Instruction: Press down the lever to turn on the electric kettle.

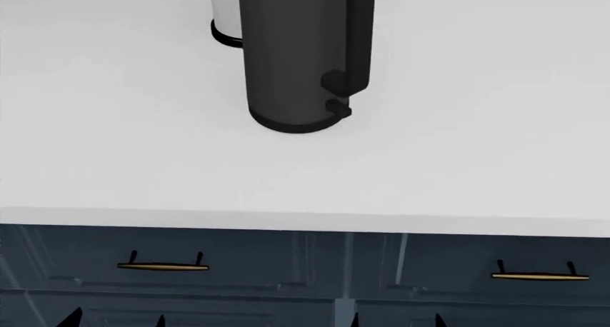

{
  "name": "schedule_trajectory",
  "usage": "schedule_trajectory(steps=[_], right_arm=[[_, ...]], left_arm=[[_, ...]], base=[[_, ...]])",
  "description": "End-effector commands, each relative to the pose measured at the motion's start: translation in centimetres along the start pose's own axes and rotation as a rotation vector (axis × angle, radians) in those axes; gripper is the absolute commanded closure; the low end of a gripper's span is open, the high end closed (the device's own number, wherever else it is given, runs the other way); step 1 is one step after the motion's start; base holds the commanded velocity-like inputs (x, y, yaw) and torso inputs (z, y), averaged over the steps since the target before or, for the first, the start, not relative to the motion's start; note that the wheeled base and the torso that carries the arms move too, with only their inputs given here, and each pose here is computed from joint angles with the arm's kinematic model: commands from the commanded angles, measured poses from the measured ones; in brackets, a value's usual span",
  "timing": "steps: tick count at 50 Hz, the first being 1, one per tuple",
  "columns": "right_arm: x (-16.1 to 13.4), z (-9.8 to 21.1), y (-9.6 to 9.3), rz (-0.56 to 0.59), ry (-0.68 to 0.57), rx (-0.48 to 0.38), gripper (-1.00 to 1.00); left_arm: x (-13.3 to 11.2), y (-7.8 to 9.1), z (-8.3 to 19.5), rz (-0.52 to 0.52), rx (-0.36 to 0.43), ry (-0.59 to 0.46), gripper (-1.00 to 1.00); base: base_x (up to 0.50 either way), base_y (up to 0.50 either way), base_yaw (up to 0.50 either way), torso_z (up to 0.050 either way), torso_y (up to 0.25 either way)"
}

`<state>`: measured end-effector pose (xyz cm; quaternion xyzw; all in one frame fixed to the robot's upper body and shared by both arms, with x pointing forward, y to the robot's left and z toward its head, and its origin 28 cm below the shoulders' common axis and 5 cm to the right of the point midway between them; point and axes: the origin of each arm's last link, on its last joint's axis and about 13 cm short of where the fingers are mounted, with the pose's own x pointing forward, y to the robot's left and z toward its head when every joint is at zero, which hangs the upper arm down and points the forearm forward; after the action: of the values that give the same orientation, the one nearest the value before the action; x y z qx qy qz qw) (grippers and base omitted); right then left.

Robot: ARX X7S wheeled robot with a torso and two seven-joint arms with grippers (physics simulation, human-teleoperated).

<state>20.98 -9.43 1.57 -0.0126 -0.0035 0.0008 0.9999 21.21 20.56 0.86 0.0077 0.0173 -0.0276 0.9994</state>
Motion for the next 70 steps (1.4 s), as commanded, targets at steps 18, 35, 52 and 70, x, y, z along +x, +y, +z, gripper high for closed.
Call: schedule_trajectory(steps=[18, 35, 52, 70], right_arm=[[0.0, 0.5, -0.1, -0.016, -0.019, -0.016, -1.00], [-0.5, 10.6, -1.6, -0.036, -0.208, -0.057, -1.00], [-0.7, 11.1, -1.6, -0.010, -0.231, -0.074, -1.00], [-0.7, 11.1, -1.9, -0.011, -0.223, -0.067, -1.00]], left_arm=[[0.1, 0.2, 0.7, 0.025, -0.007, -0.017, -1.00], [-0.2, 1.2, 9.6, -0.031, -0.038, -0.132, -1.00], [1.2, 1.5, 11.5, -0.046, -0.053, -0.145, -1.00], [0.9, 1.6, 11.8, -0.040, -0.054, -0.162, -1.00]], base=[[0.00, 0.00, 0.00, 0.050, 0.000], [0.00, 0.00, 0.00, 0.018, 0.000], [0.24, 0.00, 0.00, 0.000, 0.000], [0.50, 0.00, 0.00, 0.000, 0.000]])
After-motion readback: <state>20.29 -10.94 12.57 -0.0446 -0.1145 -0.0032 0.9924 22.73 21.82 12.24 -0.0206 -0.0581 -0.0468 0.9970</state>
